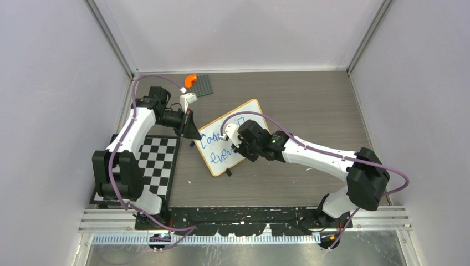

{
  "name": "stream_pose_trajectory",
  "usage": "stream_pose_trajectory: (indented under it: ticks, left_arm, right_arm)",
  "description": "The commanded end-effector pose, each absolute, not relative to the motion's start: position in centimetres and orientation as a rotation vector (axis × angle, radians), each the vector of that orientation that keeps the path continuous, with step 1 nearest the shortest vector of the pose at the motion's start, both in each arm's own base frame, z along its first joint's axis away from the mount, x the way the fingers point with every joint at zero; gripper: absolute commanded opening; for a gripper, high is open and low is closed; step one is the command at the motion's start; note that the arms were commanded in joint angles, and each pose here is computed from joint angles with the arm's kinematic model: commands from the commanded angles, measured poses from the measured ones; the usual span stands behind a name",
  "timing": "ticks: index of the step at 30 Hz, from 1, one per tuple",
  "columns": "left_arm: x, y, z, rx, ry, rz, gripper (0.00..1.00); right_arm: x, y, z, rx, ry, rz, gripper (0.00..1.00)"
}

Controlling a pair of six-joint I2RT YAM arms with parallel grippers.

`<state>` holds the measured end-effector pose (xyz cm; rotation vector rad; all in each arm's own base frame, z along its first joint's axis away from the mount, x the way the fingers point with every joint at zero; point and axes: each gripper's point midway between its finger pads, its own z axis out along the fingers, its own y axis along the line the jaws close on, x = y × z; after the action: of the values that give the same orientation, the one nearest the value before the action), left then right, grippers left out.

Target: Write a sentence on the whiteboard

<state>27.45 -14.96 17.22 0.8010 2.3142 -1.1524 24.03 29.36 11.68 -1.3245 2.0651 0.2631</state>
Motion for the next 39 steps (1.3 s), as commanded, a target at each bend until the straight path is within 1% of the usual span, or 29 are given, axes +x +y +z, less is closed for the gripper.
stream_pose_trajectory:
  ticks: [1,8,13,31,34,39]
  left_arm:
    - [27.8,-14.8,17.9,0.826,2.284,-1.104,0.0]
    - [27.8,-14.8,17.9,0.826,2.285,-1.102,0.0]
    - [27.7,-14.8,17.9,0.83,2.285,-1.099,0.0]
    - [27.8,-14.8,17.7,0.829,2.283,-1.103,0.0]
    - [27.8,-14.8,17.7,0.829,2.283,-1.103,0.0]
    - [27.7,-14.8,17.8,0.832,2.284,-1.098,0.0]
  right_arm:
    - [24.8,29.5,13.1,-1.273,2.023,0.254,0.0]
    - [27.0,30.1,16.4,-1.218,1.961,0.232,0.0]
    - [27.7,30.2,16.9,-1.209,1.951,0.225,0.0]
    - [23.2,29.6,11.0,-1.325,2.067,0.265,0.0]
    - [23.1,30.6,11.5,-1.329,2.043,0.274,0.0]
    - [23.4,32.7,14.1,-1.314,2.01,0.341,0.0]
